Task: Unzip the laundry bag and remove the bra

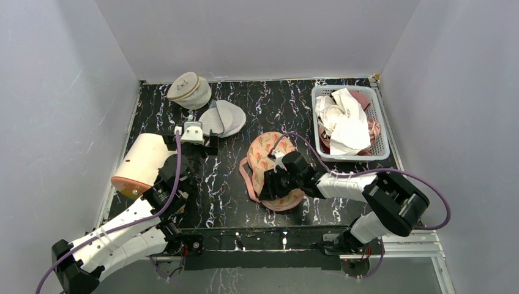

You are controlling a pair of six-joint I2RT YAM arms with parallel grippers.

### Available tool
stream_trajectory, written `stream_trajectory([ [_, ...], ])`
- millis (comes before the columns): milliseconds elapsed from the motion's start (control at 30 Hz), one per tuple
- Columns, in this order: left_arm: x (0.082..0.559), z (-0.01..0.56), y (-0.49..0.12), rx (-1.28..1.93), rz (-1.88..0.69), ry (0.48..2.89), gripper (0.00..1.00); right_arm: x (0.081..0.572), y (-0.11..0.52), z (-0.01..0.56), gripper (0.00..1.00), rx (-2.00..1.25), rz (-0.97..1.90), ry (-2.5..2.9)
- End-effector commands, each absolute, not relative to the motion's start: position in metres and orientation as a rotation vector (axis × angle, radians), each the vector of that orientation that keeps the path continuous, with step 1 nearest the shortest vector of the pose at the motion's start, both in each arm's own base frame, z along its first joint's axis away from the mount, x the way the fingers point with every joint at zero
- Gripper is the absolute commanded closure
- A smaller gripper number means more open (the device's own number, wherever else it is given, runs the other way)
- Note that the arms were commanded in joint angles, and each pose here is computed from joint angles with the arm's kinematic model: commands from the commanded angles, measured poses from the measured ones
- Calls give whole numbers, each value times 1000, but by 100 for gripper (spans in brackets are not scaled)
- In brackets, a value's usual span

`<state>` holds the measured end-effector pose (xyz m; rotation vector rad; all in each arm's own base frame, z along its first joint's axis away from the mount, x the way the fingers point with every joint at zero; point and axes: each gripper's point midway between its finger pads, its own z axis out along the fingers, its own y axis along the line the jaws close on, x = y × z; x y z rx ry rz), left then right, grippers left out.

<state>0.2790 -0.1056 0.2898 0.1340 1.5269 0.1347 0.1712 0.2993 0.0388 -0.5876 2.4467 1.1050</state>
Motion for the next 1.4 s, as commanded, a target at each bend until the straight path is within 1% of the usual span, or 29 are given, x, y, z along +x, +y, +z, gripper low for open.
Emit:
stream_trajectory([
  [0, 279, 310, -104, 86, 103, 1492, 2, 194, 313, 95, 45, -538, 1137, 2258],
  [67, 279, 310, -105, 88, 101, 1493, 2, 207, 308, 122, 30, -480, 1081, 2190],
  [167, 280, 309, -106, 90, 98, 1496, 2, 227, 292, 149, 16, -390, 976, 2125],
  [233, 281, 308, -107, 95, 101, 1500, 2, 242, 272, 154, 10, -320, 899, 2134],
  [333, 282, 306, -108, 99, 107, 1506, 2, 271, 235, 160, 5, -194, 848, 2147],
  [433, 284, 302, -110, 110, 119, 1517, 2, 296, 197, 183, 2, -102, 813, 2092],
  [633, 291, 297, -115, 117, 107, 1547, 2, 332, 125, 255, 2, -6, 558, 1966],
  [833, 317, 308, -116, 85, -20, 1623, 2, 335, 63, 328, 2, 81, 375, 1832],
  [1000, 340, 350, -80, -83, -95, 1648, 2, 314, 31, 396, 2, 112, 204, 1699],
  [1133, 341, 400, -63, -135, -114, 1586, 2, 289, 12, 444, 2, 129, 105, 1571],
  [1233, 333, 449, -54, -136, -98, 1513, 2, 272, 10, 465, 2, 127, 87, 1500],
  [1367, 317, 485, -42, -145, -65, 1458, 2, 261, 10, 473, 2, 127, 91, 1462],
])
